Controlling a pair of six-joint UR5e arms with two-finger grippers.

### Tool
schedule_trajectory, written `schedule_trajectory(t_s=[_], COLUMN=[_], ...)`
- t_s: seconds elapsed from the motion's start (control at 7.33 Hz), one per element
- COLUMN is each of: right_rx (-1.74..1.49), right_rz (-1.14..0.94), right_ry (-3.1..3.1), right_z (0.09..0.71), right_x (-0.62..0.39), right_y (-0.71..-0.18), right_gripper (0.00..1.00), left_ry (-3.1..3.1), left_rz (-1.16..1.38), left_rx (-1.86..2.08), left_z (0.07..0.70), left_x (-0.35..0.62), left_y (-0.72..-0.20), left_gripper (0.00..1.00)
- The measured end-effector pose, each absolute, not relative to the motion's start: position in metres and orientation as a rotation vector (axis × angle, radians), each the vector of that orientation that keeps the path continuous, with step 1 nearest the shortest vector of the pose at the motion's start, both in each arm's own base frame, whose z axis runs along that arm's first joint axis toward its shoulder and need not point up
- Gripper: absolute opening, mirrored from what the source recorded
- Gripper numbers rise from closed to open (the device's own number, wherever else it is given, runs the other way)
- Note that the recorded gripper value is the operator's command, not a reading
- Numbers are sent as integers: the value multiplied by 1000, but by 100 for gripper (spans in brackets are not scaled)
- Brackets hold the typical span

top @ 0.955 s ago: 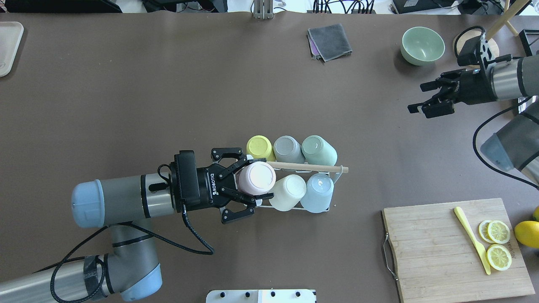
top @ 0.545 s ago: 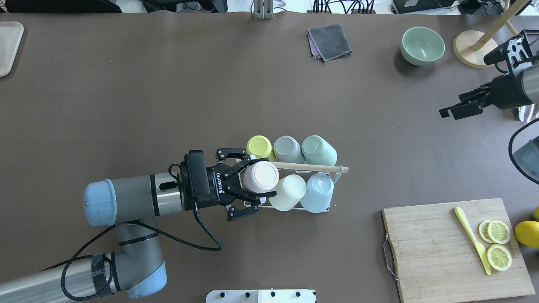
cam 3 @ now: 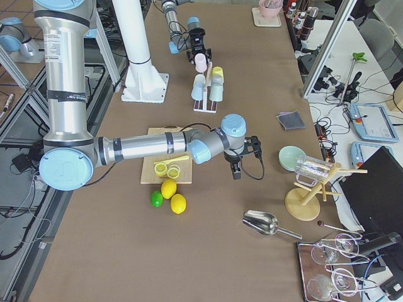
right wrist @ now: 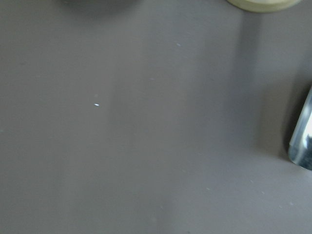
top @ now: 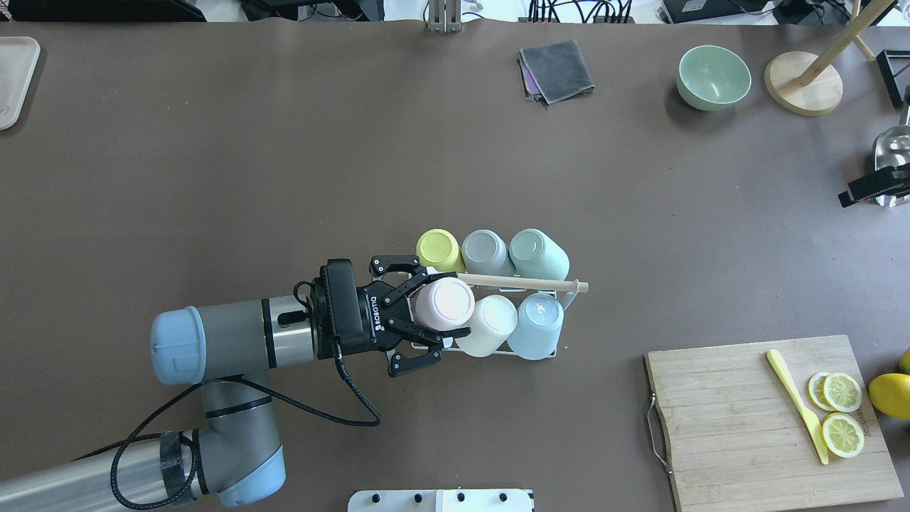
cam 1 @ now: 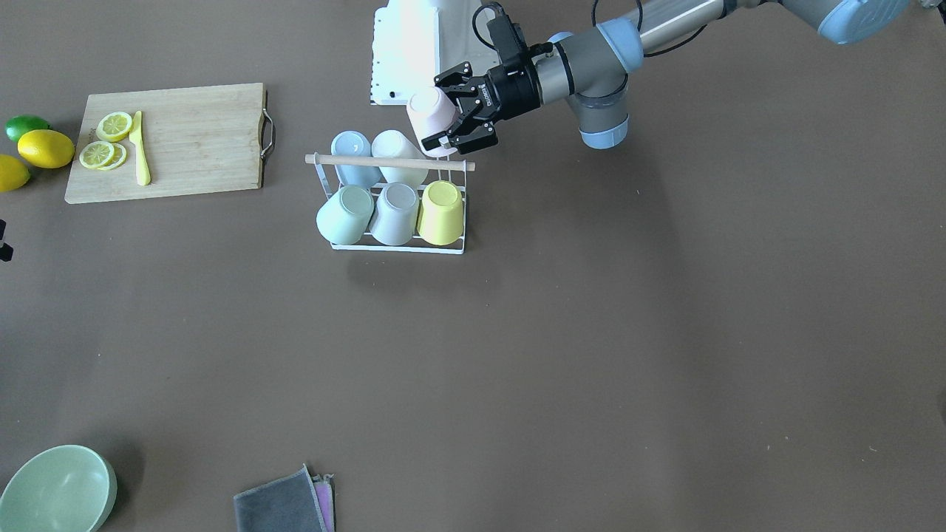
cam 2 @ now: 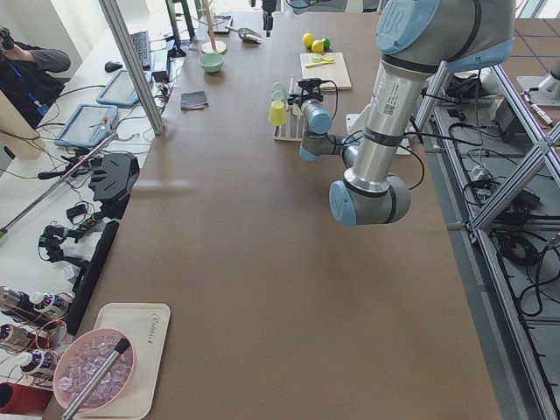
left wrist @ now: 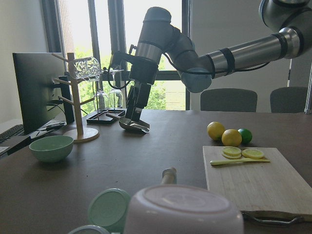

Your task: Place cup on cup holder

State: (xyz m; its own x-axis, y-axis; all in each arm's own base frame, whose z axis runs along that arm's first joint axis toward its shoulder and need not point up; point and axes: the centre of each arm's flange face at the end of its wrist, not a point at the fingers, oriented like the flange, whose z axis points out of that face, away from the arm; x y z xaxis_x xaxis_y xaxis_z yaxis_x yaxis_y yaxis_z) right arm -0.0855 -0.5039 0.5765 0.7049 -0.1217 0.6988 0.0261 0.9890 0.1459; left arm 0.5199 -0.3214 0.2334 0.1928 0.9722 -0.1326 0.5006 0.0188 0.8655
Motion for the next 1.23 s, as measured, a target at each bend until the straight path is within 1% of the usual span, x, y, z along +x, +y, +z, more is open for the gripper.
schedule_trajectory(t_s=[0.41,0.55,0.82,1.23], right_rx=[-71,-121,-140,-133], right_rz=[38,69,35,71], right_ry=[-681,-670,-668,-698], right_z=[616,627,648,660], right_x=[-25,-5,22,53], right_y=[-494,-488,-470,-454], right_gripper=[100,100,100,100], left_ry=[1427,1427,1428,1431], left_rz=[692,693,692,682], left_rx=[1606,1604,1604,1613], left_z=[235,235,236,235], left_x=[521,522,522,519], left_y=[-322,-322,-322,-322], left_gripper=[43,98,99,99])
